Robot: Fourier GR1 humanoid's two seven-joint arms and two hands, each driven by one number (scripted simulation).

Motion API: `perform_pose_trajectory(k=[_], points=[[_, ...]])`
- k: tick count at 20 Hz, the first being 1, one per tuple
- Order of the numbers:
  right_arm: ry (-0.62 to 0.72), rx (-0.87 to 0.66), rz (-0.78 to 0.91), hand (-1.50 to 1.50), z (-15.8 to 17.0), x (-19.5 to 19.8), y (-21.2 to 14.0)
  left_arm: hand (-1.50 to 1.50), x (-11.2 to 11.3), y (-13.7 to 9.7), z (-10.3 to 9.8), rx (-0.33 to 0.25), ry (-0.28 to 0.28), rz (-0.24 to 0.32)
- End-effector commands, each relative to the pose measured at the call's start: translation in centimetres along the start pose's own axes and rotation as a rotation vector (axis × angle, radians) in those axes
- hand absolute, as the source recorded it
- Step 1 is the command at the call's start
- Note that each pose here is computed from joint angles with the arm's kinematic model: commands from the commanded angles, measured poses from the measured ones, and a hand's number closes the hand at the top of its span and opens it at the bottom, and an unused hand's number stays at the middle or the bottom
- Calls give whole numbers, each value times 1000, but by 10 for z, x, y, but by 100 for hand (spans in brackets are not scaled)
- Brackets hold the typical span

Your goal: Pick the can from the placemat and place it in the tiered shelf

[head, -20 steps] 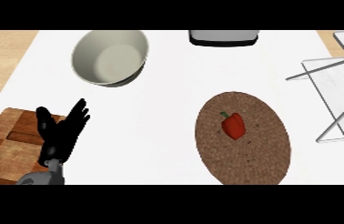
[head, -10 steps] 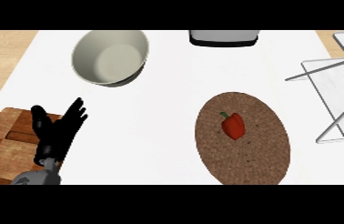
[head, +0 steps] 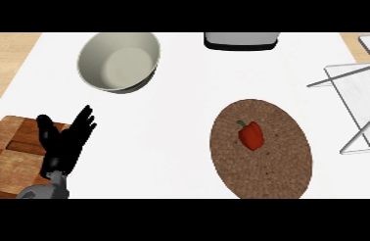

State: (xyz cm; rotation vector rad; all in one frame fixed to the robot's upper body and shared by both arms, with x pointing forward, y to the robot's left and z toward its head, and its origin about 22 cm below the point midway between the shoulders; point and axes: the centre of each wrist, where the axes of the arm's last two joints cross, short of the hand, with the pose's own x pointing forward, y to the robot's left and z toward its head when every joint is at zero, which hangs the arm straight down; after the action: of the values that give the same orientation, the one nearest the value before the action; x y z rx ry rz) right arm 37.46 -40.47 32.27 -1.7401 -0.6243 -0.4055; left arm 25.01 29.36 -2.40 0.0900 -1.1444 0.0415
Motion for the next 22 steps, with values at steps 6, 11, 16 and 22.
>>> perform_pose_trajectory(k=[6,11,16,22], points=[[116,-93,-308,-150,-9,-8,-18,0,-5,-11,-6,9,28,3],[147,-130,-496,-150,-2,-9,-26,0,1,12,-2,12,33,-7],[161,-226,-654,-150,0,-18,-62,0,-10,8,1,2,27,0],[224,-451,-572,-150,-9,-40,-88,0,-9,-1,3,13,45,16]])
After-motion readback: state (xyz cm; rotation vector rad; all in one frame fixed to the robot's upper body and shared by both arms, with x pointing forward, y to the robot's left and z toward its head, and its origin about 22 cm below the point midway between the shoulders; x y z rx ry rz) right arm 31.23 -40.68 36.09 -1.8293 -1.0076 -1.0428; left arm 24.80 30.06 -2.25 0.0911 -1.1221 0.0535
